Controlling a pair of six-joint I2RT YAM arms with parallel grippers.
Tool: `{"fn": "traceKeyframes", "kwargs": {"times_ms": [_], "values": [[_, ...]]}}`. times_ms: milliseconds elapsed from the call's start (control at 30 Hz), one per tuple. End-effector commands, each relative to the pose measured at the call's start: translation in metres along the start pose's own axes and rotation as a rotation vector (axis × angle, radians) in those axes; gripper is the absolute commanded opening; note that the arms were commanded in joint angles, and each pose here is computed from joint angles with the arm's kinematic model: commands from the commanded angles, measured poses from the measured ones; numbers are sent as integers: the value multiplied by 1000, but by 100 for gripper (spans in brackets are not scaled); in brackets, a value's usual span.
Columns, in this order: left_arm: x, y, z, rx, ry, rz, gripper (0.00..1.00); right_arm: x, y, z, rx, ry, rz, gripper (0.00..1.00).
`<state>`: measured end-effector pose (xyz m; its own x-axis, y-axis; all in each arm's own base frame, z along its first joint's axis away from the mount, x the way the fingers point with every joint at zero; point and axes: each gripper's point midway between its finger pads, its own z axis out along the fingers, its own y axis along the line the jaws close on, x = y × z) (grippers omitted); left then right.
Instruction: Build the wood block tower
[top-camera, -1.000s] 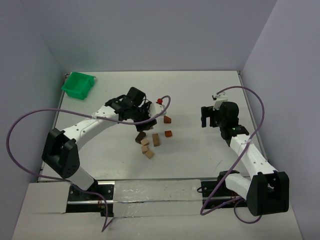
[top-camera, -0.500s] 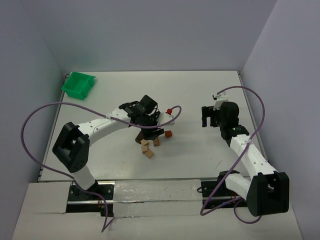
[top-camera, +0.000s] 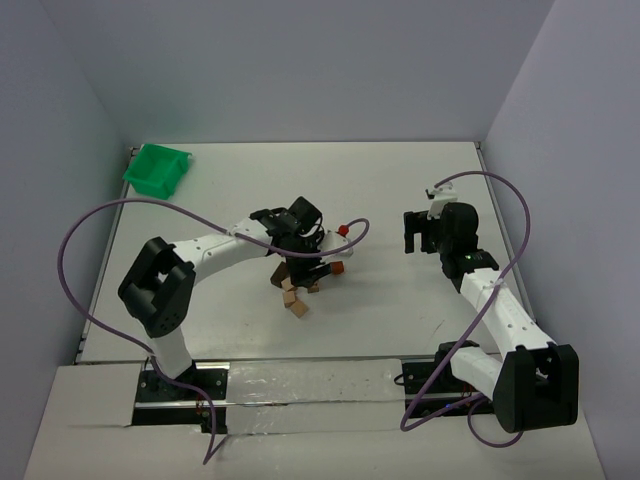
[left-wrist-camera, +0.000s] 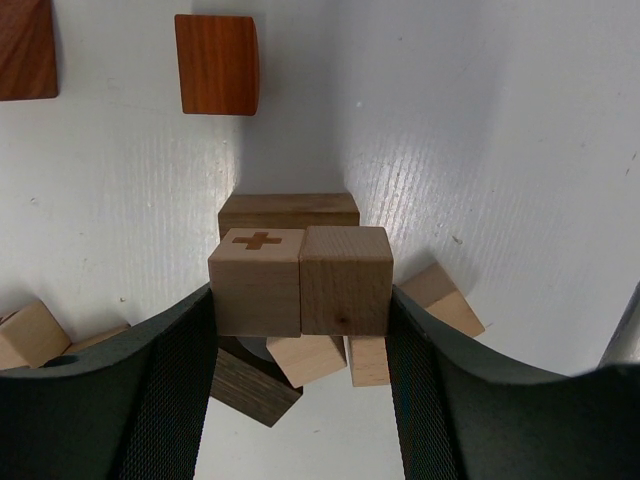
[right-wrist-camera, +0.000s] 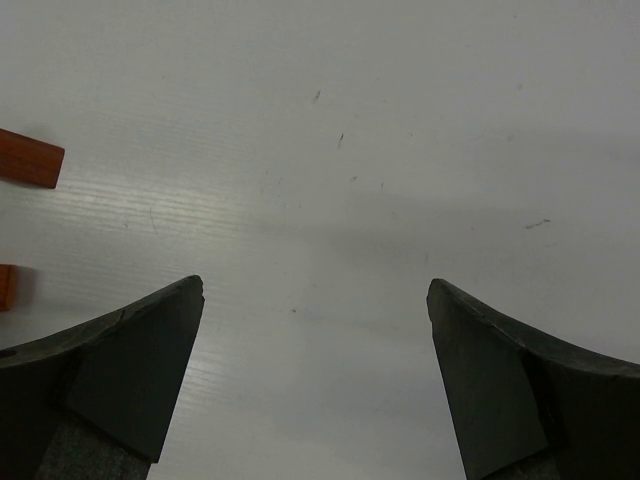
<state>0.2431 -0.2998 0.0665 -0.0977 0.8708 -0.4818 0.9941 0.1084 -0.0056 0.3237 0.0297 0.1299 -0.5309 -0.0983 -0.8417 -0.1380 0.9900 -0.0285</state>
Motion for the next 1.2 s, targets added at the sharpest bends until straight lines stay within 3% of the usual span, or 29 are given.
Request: {"fn": "traceKeyframes", "kwargs": {"times_ms": [0,1167], "values": [[-15,5,2,-13,-40,20,38,-32,-4,-6,19,-76,-9,100],[0,9,11,-23,14,42,51,-30,-3,-5,16,-68,-9,100]]}}
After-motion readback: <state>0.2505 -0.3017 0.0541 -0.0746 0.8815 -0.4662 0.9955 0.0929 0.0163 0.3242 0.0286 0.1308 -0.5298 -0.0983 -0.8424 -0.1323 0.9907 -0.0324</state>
